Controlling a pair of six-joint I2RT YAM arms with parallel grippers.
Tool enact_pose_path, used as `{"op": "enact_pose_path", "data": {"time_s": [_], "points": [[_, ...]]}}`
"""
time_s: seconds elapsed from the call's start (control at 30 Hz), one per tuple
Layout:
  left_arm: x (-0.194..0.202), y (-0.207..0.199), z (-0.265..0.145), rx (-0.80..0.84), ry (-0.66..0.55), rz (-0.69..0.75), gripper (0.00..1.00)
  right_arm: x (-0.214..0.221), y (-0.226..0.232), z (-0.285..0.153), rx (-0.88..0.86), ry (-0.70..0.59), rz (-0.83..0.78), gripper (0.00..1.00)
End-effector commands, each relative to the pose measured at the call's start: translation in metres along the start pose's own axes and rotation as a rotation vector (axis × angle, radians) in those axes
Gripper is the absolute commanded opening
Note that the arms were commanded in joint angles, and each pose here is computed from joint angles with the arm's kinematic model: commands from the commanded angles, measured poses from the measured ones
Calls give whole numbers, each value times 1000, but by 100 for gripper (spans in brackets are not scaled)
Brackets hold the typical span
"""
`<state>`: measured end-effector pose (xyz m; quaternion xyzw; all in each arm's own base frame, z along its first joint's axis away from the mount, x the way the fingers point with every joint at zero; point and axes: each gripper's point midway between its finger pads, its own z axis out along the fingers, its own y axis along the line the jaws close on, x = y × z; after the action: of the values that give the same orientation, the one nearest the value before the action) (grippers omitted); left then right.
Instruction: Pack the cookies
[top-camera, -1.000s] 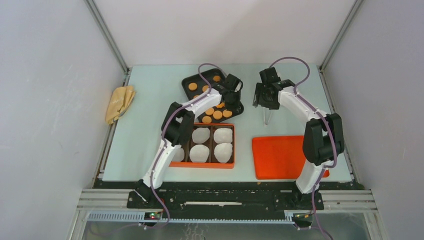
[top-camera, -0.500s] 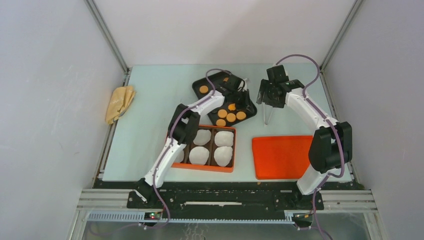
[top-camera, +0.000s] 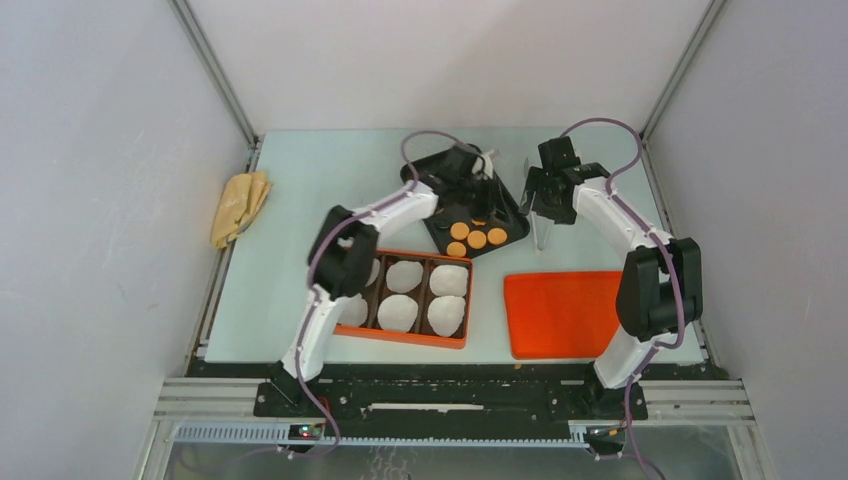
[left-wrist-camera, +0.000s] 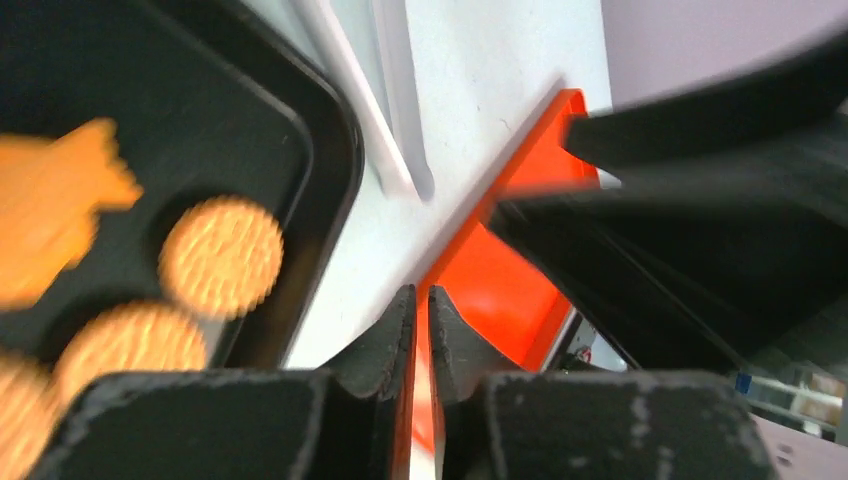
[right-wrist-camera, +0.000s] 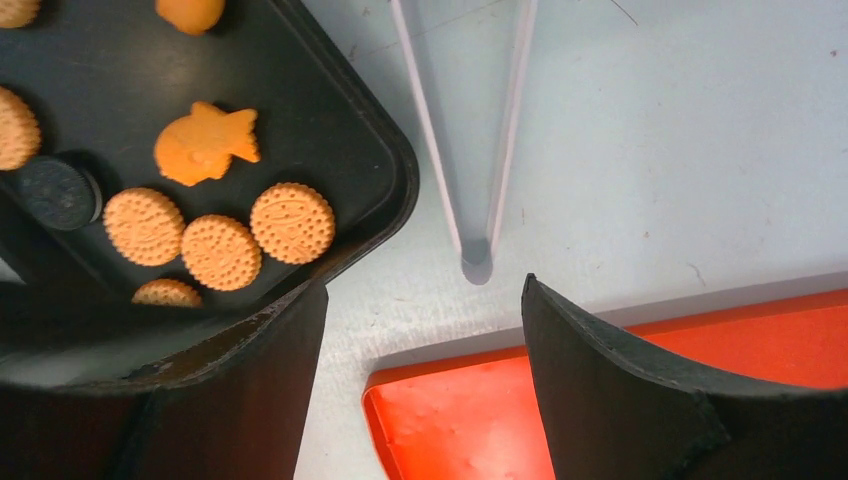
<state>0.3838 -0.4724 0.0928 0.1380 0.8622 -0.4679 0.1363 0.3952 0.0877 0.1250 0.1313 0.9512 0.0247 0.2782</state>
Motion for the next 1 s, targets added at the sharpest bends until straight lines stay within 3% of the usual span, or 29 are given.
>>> {"op": "enact_pose_path", "data": {"time_s": [0.0, 0.07, 0.17, 0.3, 0.4, 0.73, 0.97], "points": [[-67, -43, -133, -90, -324, 125, 13, 6, -13, 12, 62, 42, 14, 80], [-45, -29, -164, -192, -336, 109, 10, 11, -14, 12, 65, 55, 3, 80], [4, -9, -176, -307, -277, 107, 5, 20, -9, 9, 57, 62, -23, 79], [73, 15, -159, -402, -149, 83, 1, 31, -3, 8, 55, 73, -41, 79], [100, 29, -142, -421, -86, 40, 0, 35, -3, 10, 61, 83, -40, 79], [123, 81, -131, -586, -35, -35, 0, 37, -10, 5, 64, 86, -36, 80], [81, 100, -122, -647, -99, -27, 0, 36, -15, 10, 61, 98, -17, 80]]}}
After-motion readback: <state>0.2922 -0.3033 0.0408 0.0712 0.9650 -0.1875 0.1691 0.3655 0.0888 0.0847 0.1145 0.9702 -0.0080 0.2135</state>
